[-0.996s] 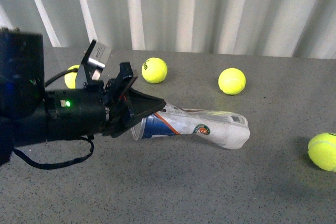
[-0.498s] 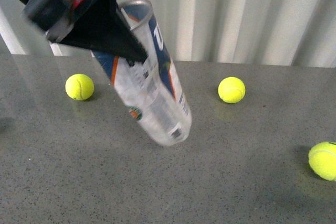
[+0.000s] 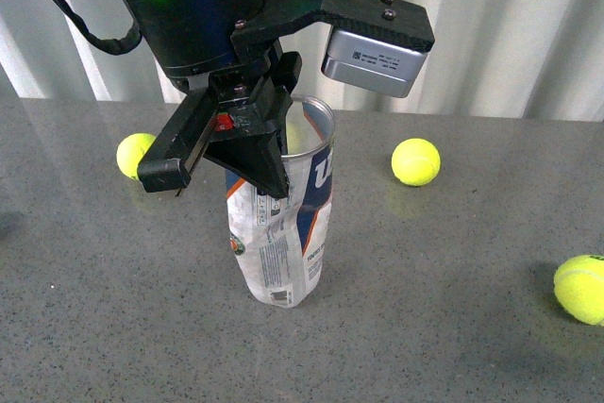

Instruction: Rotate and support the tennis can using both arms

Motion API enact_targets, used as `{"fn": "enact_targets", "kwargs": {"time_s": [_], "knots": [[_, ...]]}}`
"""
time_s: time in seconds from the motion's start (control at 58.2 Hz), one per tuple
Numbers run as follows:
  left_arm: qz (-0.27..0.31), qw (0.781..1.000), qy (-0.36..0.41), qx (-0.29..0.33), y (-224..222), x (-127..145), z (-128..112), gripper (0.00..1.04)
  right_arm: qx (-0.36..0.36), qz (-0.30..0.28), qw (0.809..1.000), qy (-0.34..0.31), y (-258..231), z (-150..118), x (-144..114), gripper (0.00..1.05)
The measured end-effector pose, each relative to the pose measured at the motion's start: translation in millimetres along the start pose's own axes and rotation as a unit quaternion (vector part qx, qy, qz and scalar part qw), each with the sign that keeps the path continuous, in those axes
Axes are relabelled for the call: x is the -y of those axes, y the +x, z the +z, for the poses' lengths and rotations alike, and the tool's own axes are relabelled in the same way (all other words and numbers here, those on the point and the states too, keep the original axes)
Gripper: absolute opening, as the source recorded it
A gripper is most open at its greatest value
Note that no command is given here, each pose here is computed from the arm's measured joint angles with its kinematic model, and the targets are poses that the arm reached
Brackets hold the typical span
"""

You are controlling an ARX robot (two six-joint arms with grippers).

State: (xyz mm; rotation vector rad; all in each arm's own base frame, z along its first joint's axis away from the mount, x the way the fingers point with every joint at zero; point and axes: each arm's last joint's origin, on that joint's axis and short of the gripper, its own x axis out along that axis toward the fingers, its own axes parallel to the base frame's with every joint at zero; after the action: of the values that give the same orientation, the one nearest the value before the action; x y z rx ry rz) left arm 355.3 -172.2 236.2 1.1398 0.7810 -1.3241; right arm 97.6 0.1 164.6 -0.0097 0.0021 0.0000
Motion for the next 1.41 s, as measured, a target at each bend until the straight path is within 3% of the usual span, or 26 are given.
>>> {"fn": "enact_targets", "kwargs": {"time_s": [0.343,0.858,0.91,1.047,1.219,1.339,1.408], "knots": [[0.0,1.0,0.003,0.0,8,-10,0,0.06,0.0,0.0,1.0,0.0,0,0,0,0.98],[0.021,1.0,0.001,0.004,3,-13,-11,0.86,0.0,0.0,1.0,0.0,0,0,0,0.98],[0.029,0.999,-0.002,0.014,-6,-11,-15,0.99,0.0,0.0,1.0,0.0,0,0,0,0.98],[0.062,0.997,-0.011,0.04,-27,-4,-28,0.98,0.0,0.0,1.0,0.0,0,0,0,0.98],[0.133,0.985,-0.053,0.092,-53,8,-65,0.98,0.0,0.0,1.0,0.0,0,0,0,0.98],[0.215,0.96,-0.107,0.143,-74,22,-96,0.98,0.0,0.0,1.0,0.0,0,0,0,0.98],[0.29,0.93,-0.157,0.159,-88,31,-116,0.98,0.0,0.0,1.0,0.0,0,0,0,0.98]]}}
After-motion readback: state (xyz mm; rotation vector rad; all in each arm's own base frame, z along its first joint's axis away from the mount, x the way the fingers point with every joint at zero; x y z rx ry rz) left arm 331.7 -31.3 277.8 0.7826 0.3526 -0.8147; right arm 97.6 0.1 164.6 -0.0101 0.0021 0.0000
